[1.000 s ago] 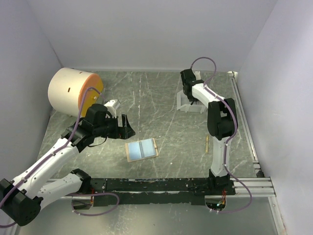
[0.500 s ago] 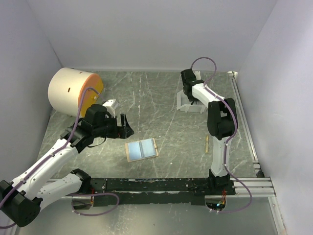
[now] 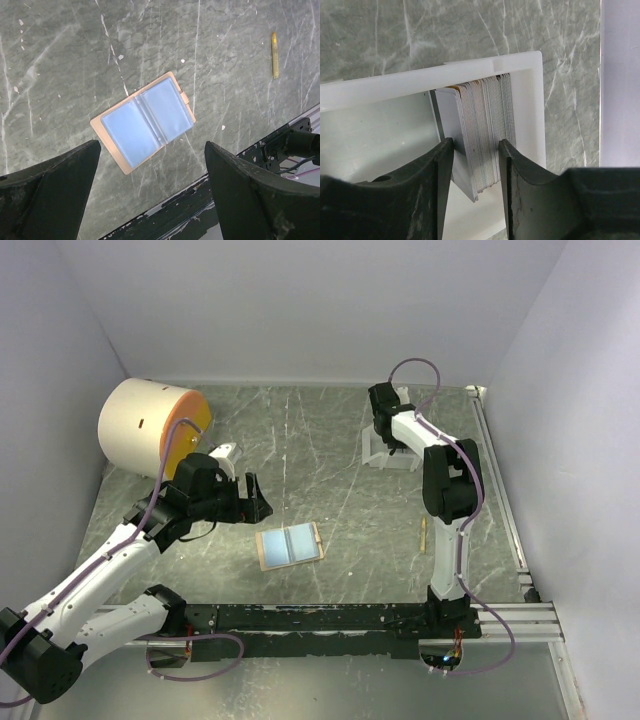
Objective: Put the credit cards into the card holder
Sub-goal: Pick up the credit card from the storage box.
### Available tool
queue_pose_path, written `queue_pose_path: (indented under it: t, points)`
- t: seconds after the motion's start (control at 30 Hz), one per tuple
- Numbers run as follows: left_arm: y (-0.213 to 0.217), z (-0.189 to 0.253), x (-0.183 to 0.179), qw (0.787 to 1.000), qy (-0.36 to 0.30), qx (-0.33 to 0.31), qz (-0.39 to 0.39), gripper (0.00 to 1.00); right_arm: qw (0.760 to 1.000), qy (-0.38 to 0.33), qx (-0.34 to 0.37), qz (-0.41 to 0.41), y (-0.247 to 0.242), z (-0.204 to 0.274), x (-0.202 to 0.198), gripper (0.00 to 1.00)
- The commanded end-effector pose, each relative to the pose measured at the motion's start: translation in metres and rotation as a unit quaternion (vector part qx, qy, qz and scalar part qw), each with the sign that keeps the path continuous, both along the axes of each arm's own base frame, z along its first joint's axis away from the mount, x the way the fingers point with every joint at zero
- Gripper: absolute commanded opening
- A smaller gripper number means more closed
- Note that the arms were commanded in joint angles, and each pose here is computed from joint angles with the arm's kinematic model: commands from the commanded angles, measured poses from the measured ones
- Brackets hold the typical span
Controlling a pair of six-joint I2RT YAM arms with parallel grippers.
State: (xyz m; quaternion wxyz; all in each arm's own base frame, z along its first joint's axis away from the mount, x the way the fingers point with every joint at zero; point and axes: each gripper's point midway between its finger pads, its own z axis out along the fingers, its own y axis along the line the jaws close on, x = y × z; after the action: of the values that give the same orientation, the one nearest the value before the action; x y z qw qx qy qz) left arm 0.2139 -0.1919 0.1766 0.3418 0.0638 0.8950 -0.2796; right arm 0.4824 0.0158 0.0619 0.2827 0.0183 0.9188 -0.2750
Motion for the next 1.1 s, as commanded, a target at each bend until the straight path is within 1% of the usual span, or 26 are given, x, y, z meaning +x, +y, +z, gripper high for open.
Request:
queue_pose_path:
  t: [0.0,0.23,0.43,0.6,0.67,0.87,1.07]
  points:
    - [0.002,0.002,-0.001,1.0,-0.003,0.002,0.007,0.97,0.999,-0.022,-0.02,-0.014,-0.011,0.018,0.007,0.39]
    - [0.002,0.002,0.0,1.0,-0.003,0.002,0.008,0.97,0.999,-0.042,-0.018,-0.01,-0.012,0.033,0.009,0.33]
    - [0.003,0.001,0.0,1.0,-0.002,0.002,0.009,0.97,0.999,-0.042,-0.009,-0.004,-0.009,0.032,0.009,0.27]
    - [0.003,0.001,0.0,1.0,-0.002,0.002,0.01,0.97,0.999,-0.051,0.0,0.0,-0.006,0.038,0.01,0.18]
    - [0.003,0.001,0.0,1.0,-0.002,0.002,0.01,0.97,0.998,-0.054,0.008,0.005,-0.003,0.041,0.011,0.12]
    - [0.002,0.001,0.0,1.0,-0.001,0.003,0.009,0.97,0.996,-0.055,0.063,0.031,0.016,0.048,0.01,0.0]
    - [-0.005,0.0,0.002,1.0,-0.008,-0.01,-0.006,0.94,0.987,-0.082,0.128,0.054,0.035,0.077,-0.007,0.0]
